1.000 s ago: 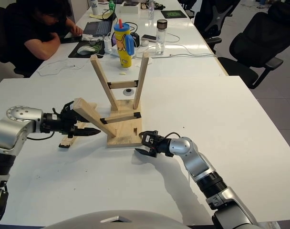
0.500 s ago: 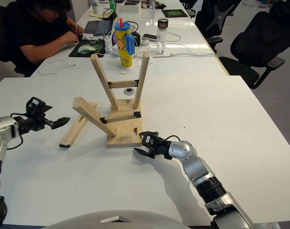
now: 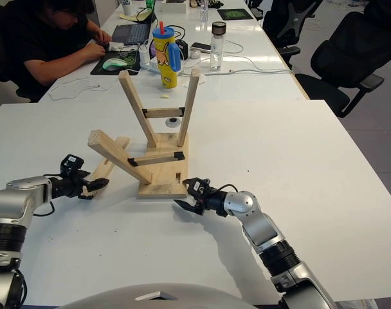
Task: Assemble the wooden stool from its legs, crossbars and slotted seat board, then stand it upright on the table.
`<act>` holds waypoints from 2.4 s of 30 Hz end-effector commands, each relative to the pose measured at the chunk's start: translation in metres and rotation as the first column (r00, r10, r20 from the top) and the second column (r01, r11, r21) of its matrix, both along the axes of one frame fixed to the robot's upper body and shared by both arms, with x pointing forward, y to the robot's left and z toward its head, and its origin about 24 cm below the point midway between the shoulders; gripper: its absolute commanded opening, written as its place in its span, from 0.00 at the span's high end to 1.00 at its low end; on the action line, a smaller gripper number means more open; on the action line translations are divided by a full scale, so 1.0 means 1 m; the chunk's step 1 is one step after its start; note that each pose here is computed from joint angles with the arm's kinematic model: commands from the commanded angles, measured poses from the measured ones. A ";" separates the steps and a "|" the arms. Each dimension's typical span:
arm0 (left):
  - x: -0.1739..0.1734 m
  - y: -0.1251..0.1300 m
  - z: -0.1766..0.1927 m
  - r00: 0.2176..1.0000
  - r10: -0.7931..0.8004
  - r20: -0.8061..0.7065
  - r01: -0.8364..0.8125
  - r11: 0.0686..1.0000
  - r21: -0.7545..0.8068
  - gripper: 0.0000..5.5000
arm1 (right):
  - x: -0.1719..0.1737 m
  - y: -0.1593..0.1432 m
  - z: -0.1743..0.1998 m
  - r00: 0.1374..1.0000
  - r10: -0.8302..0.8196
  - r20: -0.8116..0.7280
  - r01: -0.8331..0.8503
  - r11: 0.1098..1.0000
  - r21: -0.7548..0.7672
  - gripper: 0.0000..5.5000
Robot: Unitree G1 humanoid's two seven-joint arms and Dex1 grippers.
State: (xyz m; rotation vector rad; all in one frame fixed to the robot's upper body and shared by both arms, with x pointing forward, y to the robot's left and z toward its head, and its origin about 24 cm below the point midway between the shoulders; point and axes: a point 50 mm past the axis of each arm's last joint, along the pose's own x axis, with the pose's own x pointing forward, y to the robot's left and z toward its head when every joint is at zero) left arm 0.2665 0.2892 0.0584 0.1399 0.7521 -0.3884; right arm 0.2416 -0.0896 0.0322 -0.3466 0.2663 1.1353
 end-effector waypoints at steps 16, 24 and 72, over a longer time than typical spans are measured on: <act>0.030 0.008 0.028 0.979 0.024 0.201 -0.038 0.997 0.063 0.62 | -0.024 -0.020 0.060 0.994 -0.078 -0.078 0.099 0.942 0.321 0.39; 0.049 -0.003 0.144 0.736 0.053 0.675 0.176 0.948 -0.267 0.62 | -0.001 -0.072 0.070 0.944 -0.317 -0.091 0.329 0.884 0.332 0.39; -0.051 -0.157 0.100 0.623 -0.703 0.344 0.721 0.345 -0.601 0.62 | -0.021 -0.109 0.166 0.914 0.319 -0.250 -0.006 0.627 0.779 0.51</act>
